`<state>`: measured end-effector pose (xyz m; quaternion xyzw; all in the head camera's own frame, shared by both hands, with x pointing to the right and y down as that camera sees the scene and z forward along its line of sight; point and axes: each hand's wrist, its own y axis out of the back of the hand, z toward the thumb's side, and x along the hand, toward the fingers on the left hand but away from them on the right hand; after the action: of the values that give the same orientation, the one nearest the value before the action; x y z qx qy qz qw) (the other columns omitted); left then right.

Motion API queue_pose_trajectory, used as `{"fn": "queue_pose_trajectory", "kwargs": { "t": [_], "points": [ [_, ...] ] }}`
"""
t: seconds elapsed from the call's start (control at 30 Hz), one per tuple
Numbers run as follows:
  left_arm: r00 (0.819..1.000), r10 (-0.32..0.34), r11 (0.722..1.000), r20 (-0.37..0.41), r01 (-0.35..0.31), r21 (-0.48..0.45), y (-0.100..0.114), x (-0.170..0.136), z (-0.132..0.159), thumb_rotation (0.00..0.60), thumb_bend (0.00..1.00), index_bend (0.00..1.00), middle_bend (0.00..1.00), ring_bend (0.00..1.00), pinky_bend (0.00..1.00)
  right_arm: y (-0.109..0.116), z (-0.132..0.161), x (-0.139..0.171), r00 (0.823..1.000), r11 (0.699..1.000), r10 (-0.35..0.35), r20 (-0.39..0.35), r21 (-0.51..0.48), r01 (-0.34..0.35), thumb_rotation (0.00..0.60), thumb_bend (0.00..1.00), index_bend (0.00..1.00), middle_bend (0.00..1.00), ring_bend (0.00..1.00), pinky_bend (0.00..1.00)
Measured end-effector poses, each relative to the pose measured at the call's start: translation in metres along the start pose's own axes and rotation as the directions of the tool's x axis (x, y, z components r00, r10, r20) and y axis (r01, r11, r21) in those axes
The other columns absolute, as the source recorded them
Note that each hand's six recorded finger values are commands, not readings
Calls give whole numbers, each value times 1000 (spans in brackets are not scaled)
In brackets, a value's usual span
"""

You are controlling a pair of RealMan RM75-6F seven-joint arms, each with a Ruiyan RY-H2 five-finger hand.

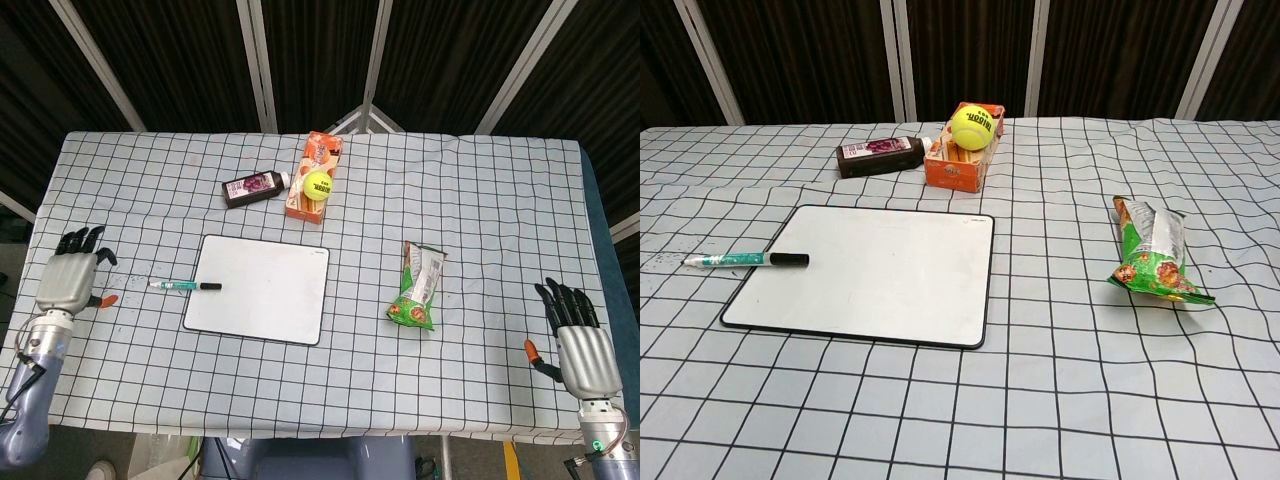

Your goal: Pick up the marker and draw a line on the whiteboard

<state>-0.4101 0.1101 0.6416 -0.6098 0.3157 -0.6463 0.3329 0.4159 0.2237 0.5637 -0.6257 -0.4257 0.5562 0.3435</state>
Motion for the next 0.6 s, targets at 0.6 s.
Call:
{"fn": "queue_pose_trajectory", "kwargs": {
  "t": [0.6],
  "points": [
    [995,-83,996,50,81,39,-47,46,90,600,363,468,79,0,3,0,-1,-2,1000,999,12,3,-46,-11,600,349,0,0,0,57]
  ]
}}
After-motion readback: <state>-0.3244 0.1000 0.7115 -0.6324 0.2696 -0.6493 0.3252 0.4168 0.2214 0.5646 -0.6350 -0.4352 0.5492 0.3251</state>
